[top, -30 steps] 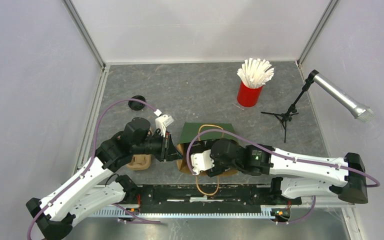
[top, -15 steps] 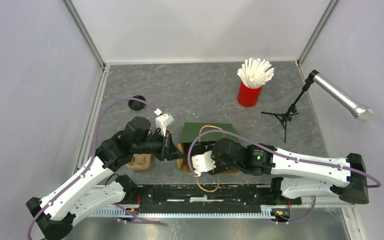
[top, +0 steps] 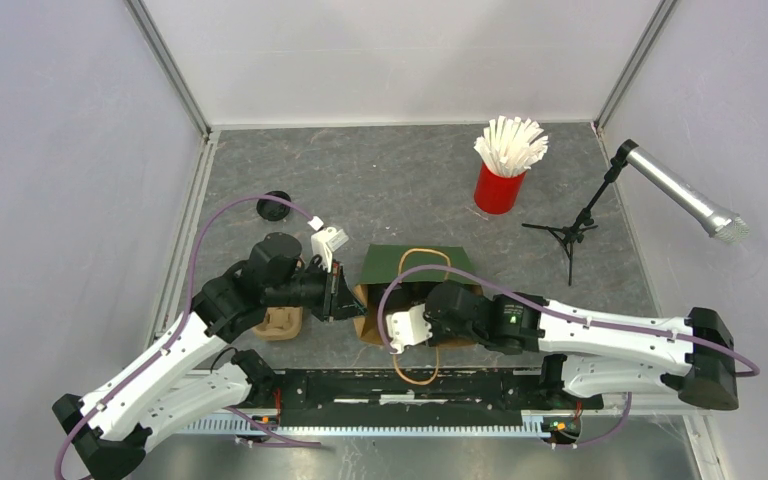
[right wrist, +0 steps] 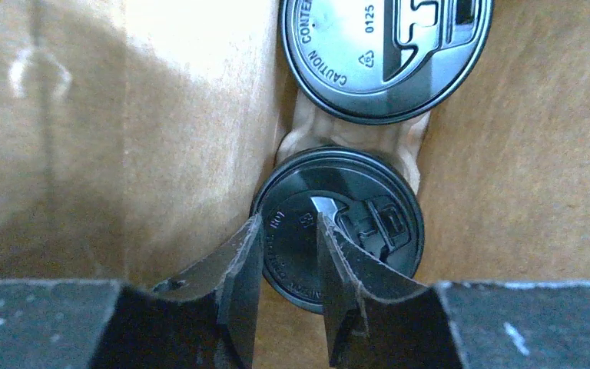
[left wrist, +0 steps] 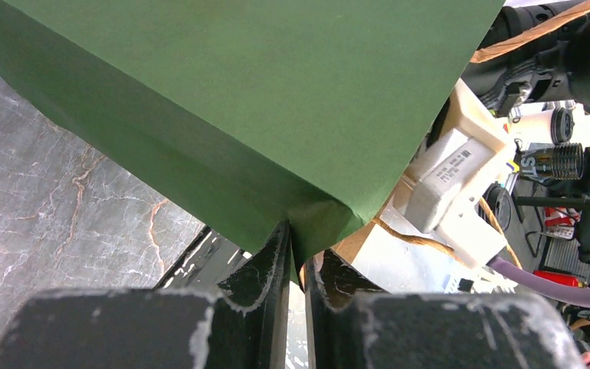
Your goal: Pack the takeout coffee
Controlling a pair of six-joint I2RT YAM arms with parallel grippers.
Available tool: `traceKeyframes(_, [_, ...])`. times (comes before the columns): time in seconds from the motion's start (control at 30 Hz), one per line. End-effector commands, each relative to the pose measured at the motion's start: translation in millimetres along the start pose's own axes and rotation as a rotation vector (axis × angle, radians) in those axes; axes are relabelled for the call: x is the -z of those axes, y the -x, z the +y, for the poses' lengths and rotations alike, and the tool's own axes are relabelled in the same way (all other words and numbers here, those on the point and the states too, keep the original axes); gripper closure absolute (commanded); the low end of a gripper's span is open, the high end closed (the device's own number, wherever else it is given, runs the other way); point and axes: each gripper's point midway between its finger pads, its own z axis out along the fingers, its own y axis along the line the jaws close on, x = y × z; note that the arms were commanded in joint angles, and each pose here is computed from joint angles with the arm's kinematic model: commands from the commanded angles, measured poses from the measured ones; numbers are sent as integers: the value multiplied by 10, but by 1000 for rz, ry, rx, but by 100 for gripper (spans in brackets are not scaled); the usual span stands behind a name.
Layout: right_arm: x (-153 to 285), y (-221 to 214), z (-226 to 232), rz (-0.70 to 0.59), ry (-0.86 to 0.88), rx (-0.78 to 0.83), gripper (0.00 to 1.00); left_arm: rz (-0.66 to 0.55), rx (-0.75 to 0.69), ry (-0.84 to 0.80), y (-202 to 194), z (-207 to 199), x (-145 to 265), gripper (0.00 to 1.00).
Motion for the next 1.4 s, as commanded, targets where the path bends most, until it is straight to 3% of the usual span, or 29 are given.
traceKeyframes(0.0, [-49,-20,-89,-14,-61,-52,63,-63,-22,-31,165,-130,66,83])
traceKeyframes(0.33, [-102,-215,-87,23,-95,-93,65,-61,-21,-38,167,-147,67,83])
traceKeyframes(0.93, [229,171,-220,-105,-15,-114,62,-89,-5,-38,251,-187,85,85])
traceKeyframes(1.37, [667,472,-622,-199,-88,-187,61,-115,25,-50,339,-245,88,86])
